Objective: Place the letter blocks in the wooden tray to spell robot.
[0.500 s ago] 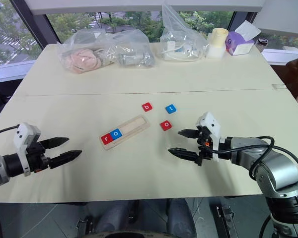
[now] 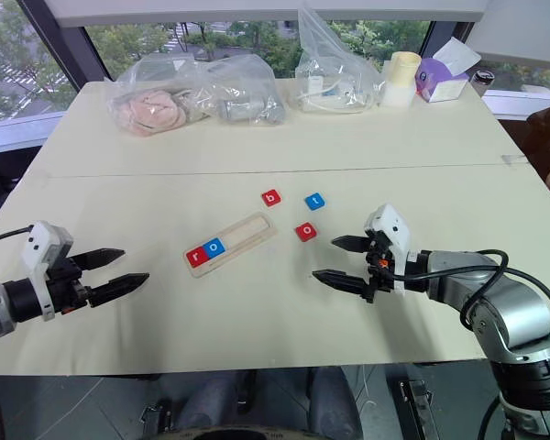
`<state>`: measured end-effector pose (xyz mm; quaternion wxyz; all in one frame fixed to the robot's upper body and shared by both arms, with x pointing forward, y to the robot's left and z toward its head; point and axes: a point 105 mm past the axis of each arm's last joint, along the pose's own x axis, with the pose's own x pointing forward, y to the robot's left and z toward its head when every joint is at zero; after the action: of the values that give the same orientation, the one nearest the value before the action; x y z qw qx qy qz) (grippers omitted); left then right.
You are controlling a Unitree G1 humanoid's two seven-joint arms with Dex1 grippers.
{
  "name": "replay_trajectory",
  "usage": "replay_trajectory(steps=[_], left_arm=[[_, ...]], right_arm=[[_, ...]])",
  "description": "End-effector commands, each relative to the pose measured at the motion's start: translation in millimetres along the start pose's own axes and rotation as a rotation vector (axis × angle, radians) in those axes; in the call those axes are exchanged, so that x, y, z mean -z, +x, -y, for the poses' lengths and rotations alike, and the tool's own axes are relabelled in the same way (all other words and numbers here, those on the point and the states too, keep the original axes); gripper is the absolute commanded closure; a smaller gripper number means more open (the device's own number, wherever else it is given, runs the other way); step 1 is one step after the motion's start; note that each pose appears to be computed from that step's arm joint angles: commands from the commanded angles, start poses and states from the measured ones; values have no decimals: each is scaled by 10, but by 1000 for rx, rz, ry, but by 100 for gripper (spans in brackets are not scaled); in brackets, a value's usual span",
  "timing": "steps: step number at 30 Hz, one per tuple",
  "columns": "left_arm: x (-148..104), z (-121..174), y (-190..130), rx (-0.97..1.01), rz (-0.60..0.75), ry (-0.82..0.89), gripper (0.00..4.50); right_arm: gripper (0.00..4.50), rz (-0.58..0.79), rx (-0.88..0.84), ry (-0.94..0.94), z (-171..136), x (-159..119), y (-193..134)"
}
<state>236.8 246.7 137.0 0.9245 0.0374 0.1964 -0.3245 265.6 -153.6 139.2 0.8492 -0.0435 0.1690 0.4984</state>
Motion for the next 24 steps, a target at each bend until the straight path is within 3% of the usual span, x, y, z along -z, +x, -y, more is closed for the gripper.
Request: replay_trajectory(steps=[1,5,9,14,24], left_arm=[[-124,-45,-29,-12,5,79,0],[-279,-96,12,-3,36,123,0],[-302,-24,350,99,13,185,0],[-303,46,631,182,-8,248,0],[-171,249,1026,229,-4,315,0]], right_arm=[[3,17,10,-35,33,-79,13],[3,37,-17,-10,43,-166,78],[3,94,-85,-21,-59,-413,253],[3,73,-160,-51,-386,-333,392],[3,42,-161,-42,-556,-177,420]])
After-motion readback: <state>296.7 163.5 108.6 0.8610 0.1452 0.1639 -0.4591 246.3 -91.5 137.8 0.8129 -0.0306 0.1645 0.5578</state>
